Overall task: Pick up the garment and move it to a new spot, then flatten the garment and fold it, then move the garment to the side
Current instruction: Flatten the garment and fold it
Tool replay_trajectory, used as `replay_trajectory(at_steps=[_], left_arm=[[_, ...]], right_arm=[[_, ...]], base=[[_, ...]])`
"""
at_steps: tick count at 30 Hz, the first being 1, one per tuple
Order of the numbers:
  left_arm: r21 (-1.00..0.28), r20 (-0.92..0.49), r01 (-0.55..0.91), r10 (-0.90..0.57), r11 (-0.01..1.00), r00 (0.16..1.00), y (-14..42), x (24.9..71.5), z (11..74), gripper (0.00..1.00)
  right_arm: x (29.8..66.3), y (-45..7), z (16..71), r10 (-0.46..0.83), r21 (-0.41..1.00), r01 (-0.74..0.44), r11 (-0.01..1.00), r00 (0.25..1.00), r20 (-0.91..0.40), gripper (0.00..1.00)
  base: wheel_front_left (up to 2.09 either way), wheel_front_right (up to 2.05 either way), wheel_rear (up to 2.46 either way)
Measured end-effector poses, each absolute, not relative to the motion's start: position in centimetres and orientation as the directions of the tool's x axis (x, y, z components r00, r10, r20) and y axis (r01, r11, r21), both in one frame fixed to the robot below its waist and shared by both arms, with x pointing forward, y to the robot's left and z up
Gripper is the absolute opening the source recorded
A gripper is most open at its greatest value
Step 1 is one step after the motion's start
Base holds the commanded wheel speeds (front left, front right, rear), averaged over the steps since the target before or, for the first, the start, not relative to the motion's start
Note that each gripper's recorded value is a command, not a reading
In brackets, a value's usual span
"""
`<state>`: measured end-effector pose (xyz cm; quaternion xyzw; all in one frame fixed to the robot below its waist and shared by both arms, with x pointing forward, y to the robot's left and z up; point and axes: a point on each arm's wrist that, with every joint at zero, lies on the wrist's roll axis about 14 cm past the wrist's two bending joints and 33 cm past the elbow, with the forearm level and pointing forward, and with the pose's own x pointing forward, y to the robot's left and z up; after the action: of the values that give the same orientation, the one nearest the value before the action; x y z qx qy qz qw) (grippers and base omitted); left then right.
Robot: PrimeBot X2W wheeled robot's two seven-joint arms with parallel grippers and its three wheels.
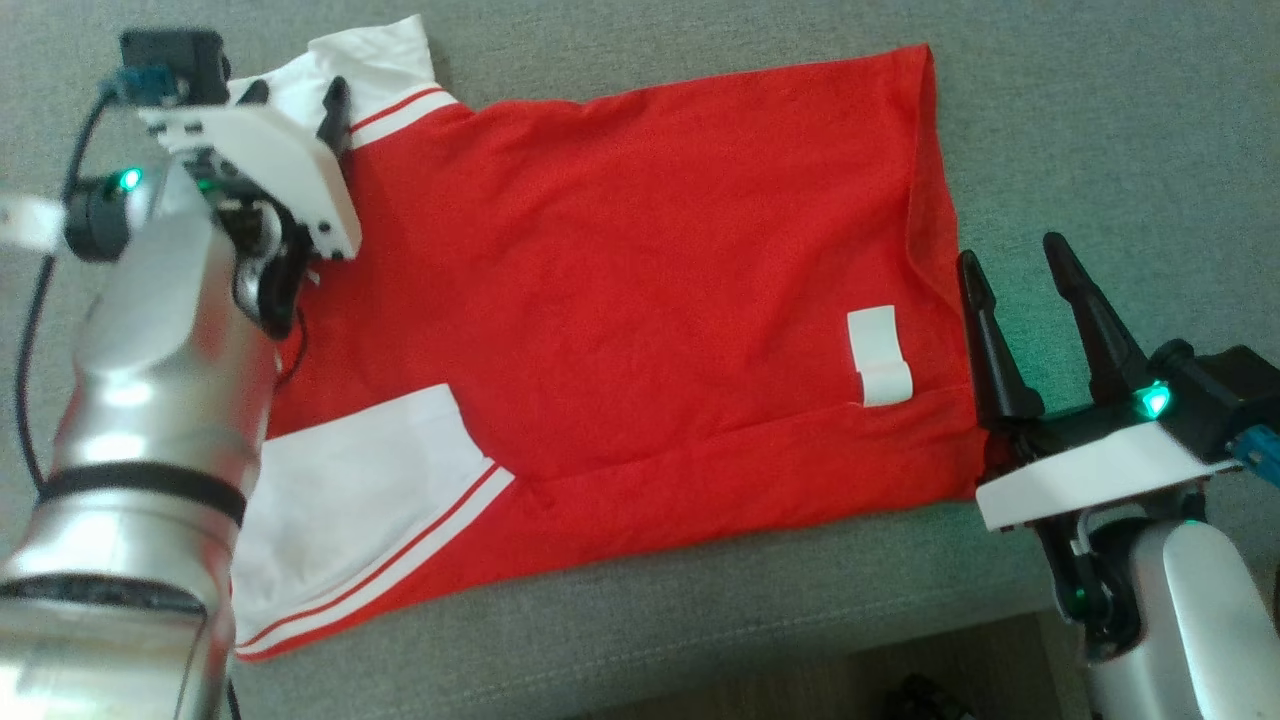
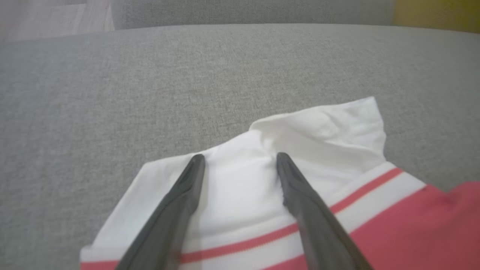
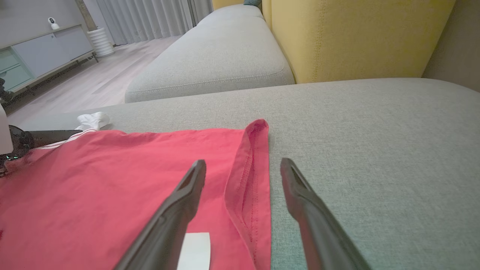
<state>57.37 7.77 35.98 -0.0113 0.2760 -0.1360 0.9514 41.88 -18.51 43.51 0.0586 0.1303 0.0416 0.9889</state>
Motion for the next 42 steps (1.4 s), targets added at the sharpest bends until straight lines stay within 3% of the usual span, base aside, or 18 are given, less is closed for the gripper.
replay_trajectory(at_steps=[3,4,5,6,7,16,26,33,40,41,42], left_arm=[[-0.088,-0.566,0.245,-0.251,0.966,0.785,8.0,57.9,35.8,1.00],[-0.086,-0.581,0.245,-0.249,0.966,0.775,7.9,57.9,35.6,0.94],[-0.086,-0.591,0.247,-0.249,0.965,0.767,7.9,57.9,35.6,0.68],[-0.086,-0.597,0.250,-0.251,0.964,0.762,7.9,58.0,35.6,0.31],[-0.081,-0.602,0.251,-0.248,0.965,0.759,8.0,58.1,35.5,0.00],[-0.065,-0.514,0.257,-0.253,0.964,0.820,8.0,57.9,36.4,0.00],[-0.078,-0.445,0.251,-0.259,0.965,0.857,8.1,57.3,37.2,0.00],[-0.076,-0.410,0.260,-0.268,0.963,0.872,8.2,56.9,37.5,0.00],[-0.082,-0.389,0.264,-0.275,0.961,0.879,8.2,56.7,37.8,0.00],[-0.081,-0.385,0.266,-0.276,0.961,0.881,8.2,56.7,37.9,0.00],[-0.081,-0.382,0.267,-0.277,0.960,0.882,8.2,56.7,37.9,0.00]], right_arm=[[42.1,-18.5,43.3,0.097,0.128,-0.067,0.990,0.963,-0.252,1.00],[42.2,-18.5,43.4,0.099,0.128,-0.068,0.989,0.963,-0.250,1.00],[42.4,-18.5,43.5,0.100,0.127,-0.070,0.989,0.964,-0.246,1.00],[42.5,-18.5,43.6,0.100,0.126,-0.071,0.989,0.965,-0.242,1.00],[42.7,-18.5,43.6,0.100,0.126,-0.072,0.989,0.965,-0.241,1.00],[43.8,-19.5,42.7,0.101,0.129,-0.067,0.989,0.956,-0.276,1.00],[49.7,-19.3,42.8,0.148,0.143,-0.111,0.983,0.948,-0.283,1.00],[53.0,-19.1,40.5,0.169,0.152,-0.117,0.981,0.900,-0.403,1.00],[52.9,-18.8,37.2,0.180,0.155,-0.113,0.981,0.821,-0.542,1.00],[52.9,-18.8,36.9,0.183,0.156,-0.114,0.981,0.815,-0.550,0.98],[52.9,-18.6,36.6,0.187,0.161,-0.115,0.980,0.807,-0.560,0.81]], base=[[0.00,0.00,0.00],[0.00,0.00,0.00],[0.00,0.00,0.00],[0.00,0.00,0.00],[0.00,0.00,0.00],[0.00,0.00,0.00],[0.00,0.00,0.00],[0.00,0.00,0.00],[0.00,0.00,0.00],[0.00,0.00,0.00],[0.00,0.00,0.00]])
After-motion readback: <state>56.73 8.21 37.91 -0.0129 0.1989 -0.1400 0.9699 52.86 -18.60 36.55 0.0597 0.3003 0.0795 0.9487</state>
